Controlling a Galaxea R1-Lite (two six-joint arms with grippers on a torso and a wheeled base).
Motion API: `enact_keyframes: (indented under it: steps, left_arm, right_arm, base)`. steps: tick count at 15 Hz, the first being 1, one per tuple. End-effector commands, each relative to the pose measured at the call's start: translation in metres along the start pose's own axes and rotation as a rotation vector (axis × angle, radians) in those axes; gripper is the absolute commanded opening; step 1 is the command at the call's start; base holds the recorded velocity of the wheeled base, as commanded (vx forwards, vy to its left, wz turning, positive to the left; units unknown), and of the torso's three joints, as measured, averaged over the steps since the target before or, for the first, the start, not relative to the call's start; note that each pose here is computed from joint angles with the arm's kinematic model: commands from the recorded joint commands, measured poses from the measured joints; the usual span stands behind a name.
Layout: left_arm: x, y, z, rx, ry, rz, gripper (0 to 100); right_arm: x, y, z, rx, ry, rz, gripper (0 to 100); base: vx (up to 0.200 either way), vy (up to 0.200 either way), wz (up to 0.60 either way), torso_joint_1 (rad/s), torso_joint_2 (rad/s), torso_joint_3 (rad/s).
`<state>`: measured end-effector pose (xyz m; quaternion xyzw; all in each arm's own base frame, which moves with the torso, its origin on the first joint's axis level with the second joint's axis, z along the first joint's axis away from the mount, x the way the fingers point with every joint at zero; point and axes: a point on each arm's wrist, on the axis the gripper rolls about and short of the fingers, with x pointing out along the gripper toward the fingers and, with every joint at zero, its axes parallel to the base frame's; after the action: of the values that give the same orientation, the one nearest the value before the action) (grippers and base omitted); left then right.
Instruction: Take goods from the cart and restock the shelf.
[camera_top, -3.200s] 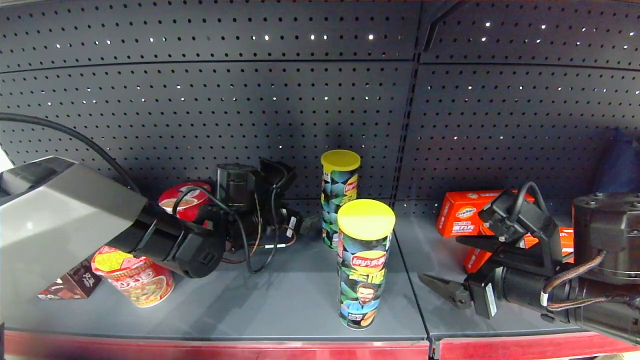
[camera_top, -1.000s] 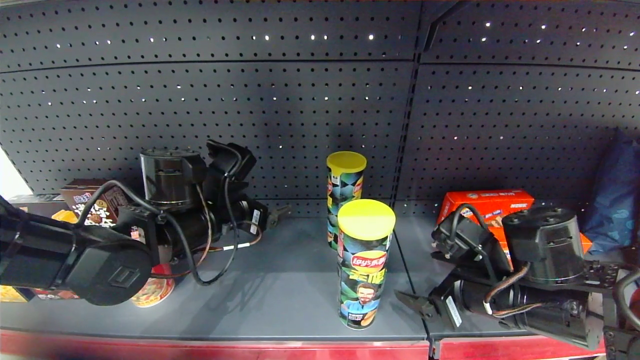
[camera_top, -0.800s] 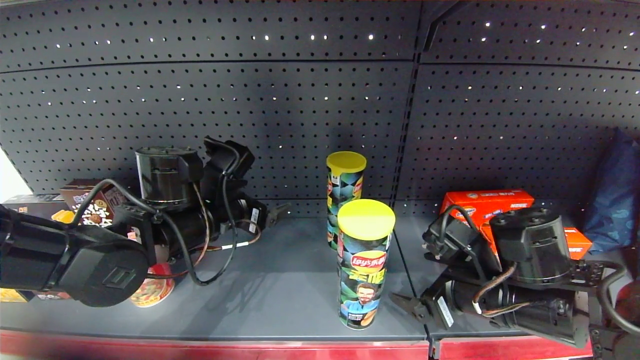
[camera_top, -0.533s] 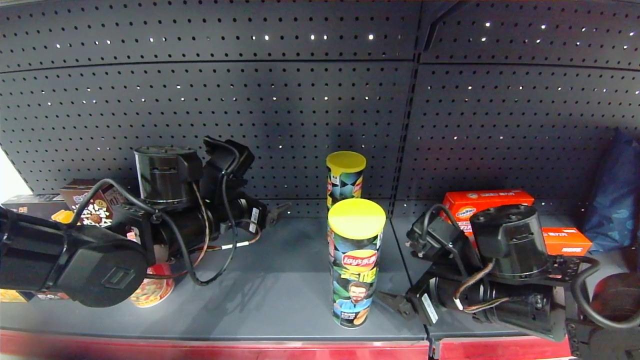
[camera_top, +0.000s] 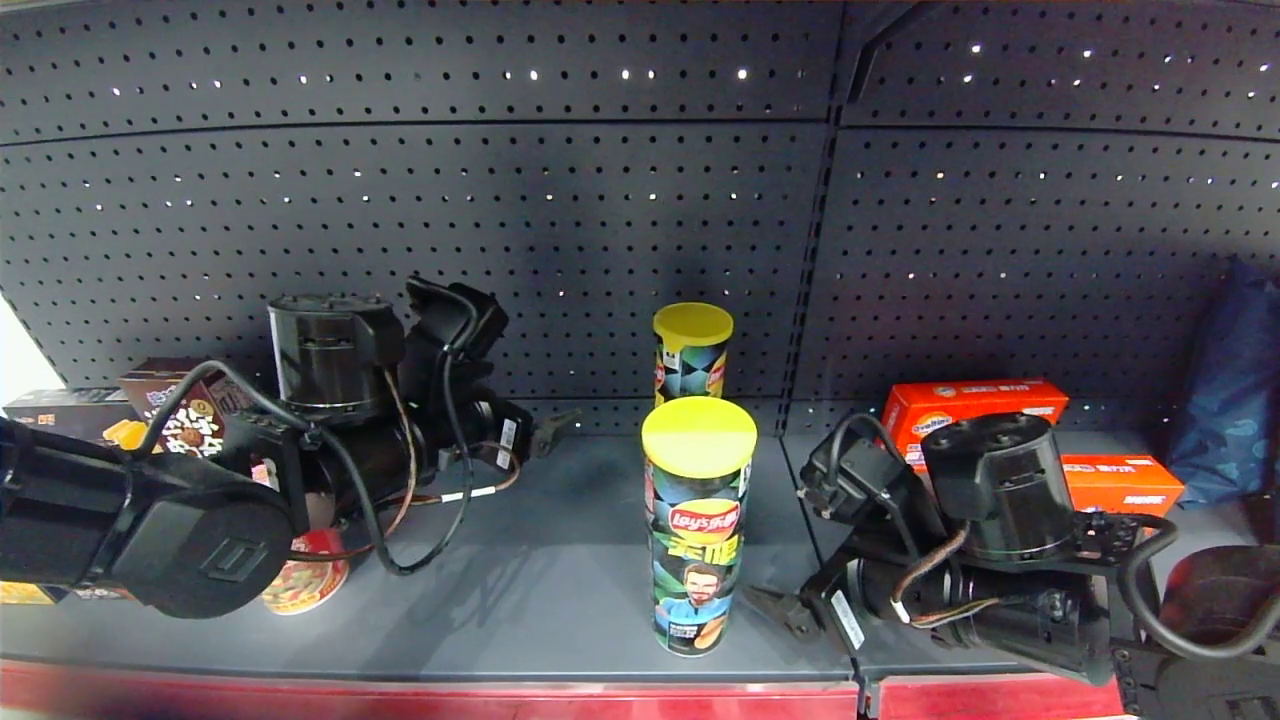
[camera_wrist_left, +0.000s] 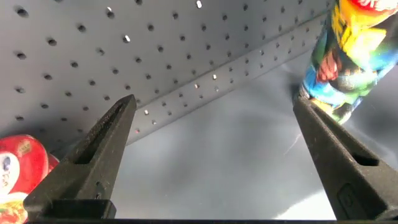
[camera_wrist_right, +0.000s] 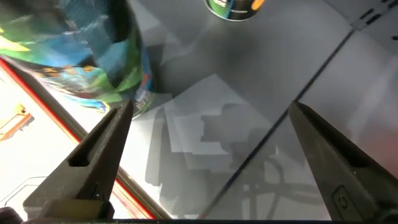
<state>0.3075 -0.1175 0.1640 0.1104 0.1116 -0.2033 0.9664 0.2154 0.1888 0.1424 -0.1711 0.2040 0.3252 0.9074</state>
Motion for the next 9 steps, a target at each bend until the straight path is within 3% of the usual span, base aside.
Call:
enact_keyframes:
  steps: [1, 4, 6, 9]
  left_arm:
    - [-0.01, -0.006, -0.005, 0.005, 0.017, -0.017, 100]
    - [-0.036, -0.019, -0.018, 0.049, 0.053, -0.063, 100]
    - [-0.052, -0.021, -0.025, 0.063, 0.068, -0.072, 100]
    - [-0.06, -0.034, -0.03, 0.08, 0.082, -0.121, 100]
  right_arm:
    - [-0.006, -0.003, 0.001, 0.004, -0.013, -0.009, 100]
    - [-0.016, -0.009, -0.009, 0.016, 0.007, -0.031, 100]
    - [-0.022, -0.016, -0.009, 0.03, -0.004, -0.055, 100]
    - [-0.027, -0.027, -0.009, 0.048, -0.012, -0.091, 100]
  base:
    - [0.0, 0.0, 0.0, 0.0, 0.0, 0.0]
    - [0.0, 0.0, 0.0, 0.0, 0.0, 0.0]
    - [0.0, 0.0, 0.0, 0.0, 0.0, 0.0]
    - [0.0, 0.0, 0.0, 0.0, 0.0, 0.0]
